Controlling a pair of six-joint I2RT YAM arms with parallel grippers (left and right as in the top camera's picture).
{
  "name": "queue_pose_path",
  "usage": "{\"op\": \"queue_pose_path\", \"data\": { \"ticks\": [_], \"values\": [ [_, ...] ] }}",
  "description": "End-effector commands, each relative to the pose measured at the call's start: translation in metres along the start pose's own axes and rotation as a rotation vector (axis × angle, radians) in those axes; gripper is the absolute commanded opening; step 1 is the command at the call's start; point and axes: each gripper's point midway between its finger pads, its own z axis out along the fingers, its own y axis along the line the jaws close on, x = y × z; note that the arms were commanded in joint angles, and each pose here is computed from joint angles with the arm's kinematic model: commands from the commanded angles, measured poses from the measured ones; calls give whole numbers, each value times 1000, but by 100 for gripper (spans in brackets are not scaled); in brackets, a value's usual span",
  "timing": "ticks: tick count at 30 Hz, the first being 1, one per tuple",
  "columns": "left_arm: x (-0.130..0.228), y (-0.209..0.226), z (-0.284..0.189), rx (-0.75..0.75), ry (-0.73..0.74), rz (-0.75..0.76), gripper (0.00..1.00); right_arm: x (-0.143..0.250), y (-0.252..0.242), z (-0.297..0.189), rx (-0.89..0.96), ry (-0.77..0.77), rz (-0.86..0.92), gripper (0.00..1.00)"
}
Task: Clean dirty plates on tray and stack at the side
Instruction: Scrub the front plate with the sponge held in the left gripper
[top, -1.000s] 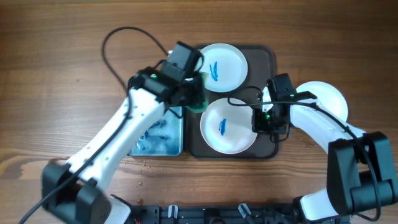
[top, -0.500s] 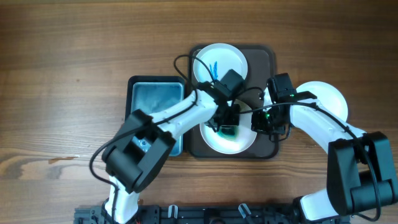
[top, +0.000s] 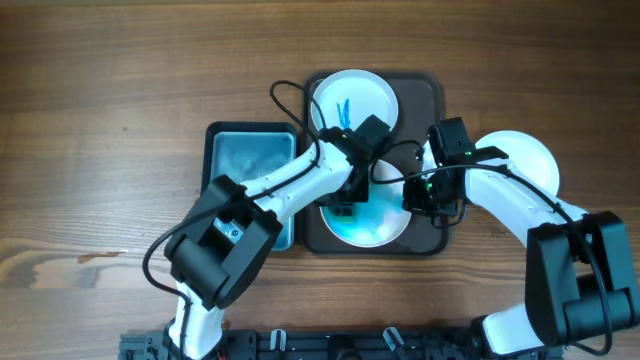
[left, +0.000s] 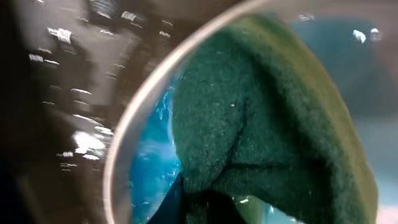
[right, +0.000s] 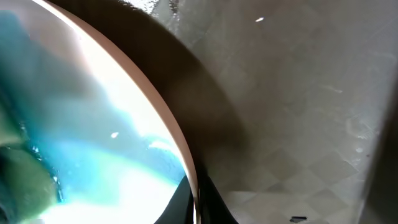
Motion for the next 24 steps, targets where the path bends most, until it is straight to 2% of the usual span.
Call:
{"op": "queue_pose_path", "data": {
  "ticks": [1,3,7,10,18,21,24],
  "values": [
    [-13,46,21,-185,-57,-46,4,0,-20,7,97,6,38,4],
    [-7,17,25,-28,3,-55,4,1,-21,7,98,8,39,4],
    [13,-68,12,418,154,-11,4,2,-21,7,100,13,40,4],
    [19,-99,1,547,169,36,4,3,-21,7,101,15,41,4],
    [41,-118,10,546,191,93,4,4,-22,7,102,18,47,4],
    [38,-108,17,497,180,84,4,4,-22,7,102,18,57,4],
    [26,-80,28,373,133,47,4,4,-21,7,102,18,58,4]
  ]
}}
